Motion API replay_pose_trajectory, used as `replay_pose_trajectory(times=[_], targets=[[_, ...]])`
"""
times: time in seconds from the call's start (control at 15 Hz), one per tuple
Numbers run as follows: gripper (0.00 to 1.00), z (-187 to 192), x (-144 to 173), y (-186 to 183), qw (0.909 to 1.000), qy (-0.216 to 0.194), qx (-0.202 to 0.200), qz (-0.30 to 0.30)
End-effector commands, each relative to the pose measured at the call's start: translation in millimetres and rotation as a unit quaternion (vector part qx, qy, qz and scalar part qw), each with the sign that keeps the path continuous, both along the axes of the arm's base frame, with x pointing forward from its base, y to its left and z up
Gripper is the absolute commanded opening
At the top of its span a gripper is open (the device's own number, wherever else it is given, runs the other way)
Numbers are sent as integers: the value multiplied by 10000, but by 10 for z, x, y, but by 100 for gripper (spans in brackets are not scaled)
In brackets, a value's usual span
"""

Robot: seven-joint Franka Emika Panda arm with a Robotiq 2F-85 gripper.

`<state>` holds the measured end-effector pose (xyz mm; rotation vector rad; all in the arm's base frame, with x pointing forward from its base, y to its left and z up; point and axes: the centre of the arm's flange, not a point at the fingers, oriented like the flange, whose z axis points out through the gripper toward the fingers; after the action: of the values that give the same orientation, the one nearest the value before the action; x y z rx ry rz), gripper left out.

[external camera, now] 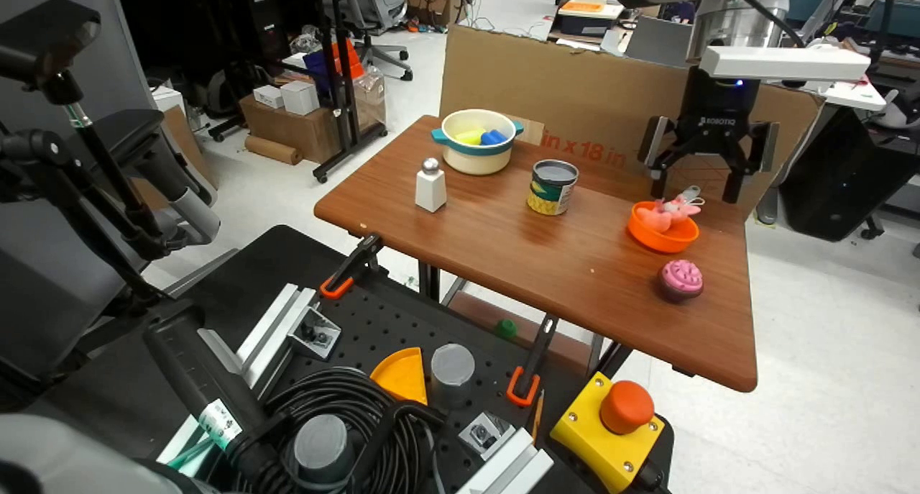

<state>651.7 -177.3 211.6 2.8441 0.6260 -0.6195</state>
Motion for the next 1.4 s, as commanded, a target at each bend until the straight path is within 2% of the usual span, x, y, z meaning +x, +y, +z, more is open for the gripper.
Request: replay_pose_trajectory(times=[0.0, 0.27, 0.6, 1.33], targets=[[100, -8, 103, 4, 9999, 27, -23, 146], [100, -40, 144, 9, 9998, -58, -187, 38], [100, -64, 182, 20, 9998, -71, -211, 22], [100, -137, 280, 270, 9988, 105, -255, 409]])
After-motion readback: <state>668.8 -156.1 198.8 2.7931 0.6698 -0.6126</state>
